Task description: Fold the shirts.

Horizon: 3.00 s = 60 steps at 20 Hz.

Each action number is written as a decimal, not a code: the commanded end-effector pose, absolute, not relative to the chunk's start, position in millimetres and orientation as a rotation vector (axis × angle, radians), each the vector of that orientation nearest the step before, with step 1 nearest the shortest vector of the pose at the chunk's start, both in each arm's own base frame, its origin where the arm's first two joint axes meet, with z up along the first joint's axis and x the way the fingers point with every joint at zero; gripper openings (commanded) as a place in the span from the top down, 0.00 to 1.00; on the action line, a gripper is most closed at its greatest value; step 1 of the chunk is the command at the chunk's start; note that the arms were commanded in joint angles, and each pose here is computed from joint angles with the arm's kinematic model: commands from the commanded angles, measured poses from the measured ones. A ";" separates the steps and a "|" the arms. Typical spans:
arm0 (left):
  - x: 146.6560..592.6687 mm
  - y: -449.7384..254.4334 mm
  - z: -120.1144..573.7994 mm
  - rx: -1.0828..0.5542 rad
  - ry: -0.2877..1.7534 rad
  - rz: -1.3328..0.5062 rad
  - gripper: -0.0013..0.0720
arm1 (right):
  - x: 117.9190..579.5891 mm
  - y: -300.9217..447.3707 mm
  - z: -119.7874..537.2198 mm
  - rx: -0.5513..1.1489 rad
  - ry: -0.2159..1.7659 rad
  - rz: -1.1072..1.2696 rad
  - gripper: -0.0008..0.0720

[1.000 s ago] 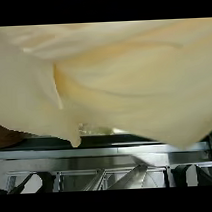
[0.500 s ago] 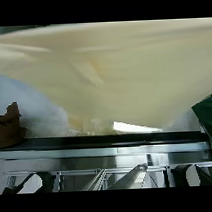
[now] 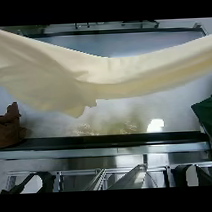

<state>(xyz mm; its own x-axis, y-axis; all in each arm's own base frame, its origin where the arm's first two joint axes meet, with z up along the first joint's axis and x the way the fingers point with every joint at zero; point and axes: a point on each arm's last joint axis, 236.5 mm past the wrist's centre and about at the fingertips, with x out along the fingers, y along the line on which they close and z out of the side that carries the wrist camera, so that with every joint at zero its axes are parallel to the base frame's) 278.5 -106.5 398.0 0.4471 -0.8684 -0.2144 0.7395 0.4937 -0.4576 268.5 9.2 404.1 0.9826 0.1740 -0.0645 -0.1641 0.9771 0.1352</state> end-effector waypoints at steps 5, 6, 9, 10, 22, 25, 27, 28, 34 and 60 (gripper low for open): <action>377.4 -77.1 346.3 -0.559 0.604 -1.005 0.95 | 390.3 -37.5 309.9 0.342 0.309 0.295 0.96; 400.4 -76.1 312.1 -0.624 0.684 -1.006 0.95 | 419.0 -34.7 274.4 0.382 0.383 0.332 0.96; 460.1 -86.7 193.3 -0.853 0.930 -1.017 0.95 | 495.0 -27.6 157.1 0.474 0.565 0.360 0.96; 478.4 -93.4 148.4 -0.933 1.006 -1.011 0.95 | 515.4 -26.5 112.3 0.489 0.619 0.347 0.96; 607.5 -52.6 52.3 -1.177 0.874 -0.764 0.00 | 525.1 -44.4 37.4 0.561 0.746 0.396 0.37; 572.3 -4.6 79.5 -1.132 0.878 -0.743 0.00 | 462.3 -43.6 40.6 0.604 0.916 0.517 0.59; 535.4 21.1 91.5 -1.096 0.932 -0.742 0.00 | 414.8 -40.8 19.0 0.681 1.074 0.529 0.59; 518.6 31.1 94.1 -1.086 0.959 -0.730 0.00 | 391.1 -41.1 1.3 0.711 1.146 0.496 0.59; 405.2 76.2 22.3 -0.910 1.326 -0.381 0.00 | 259.7 -31.5 -98.3 0.852 1.497 0.219 0.31; 302.8 3.2 -109.8 -0.866 1.659 -0.275 0.12 | 256.7 43.8 -125.4 0.892 1.456 0.332 0.41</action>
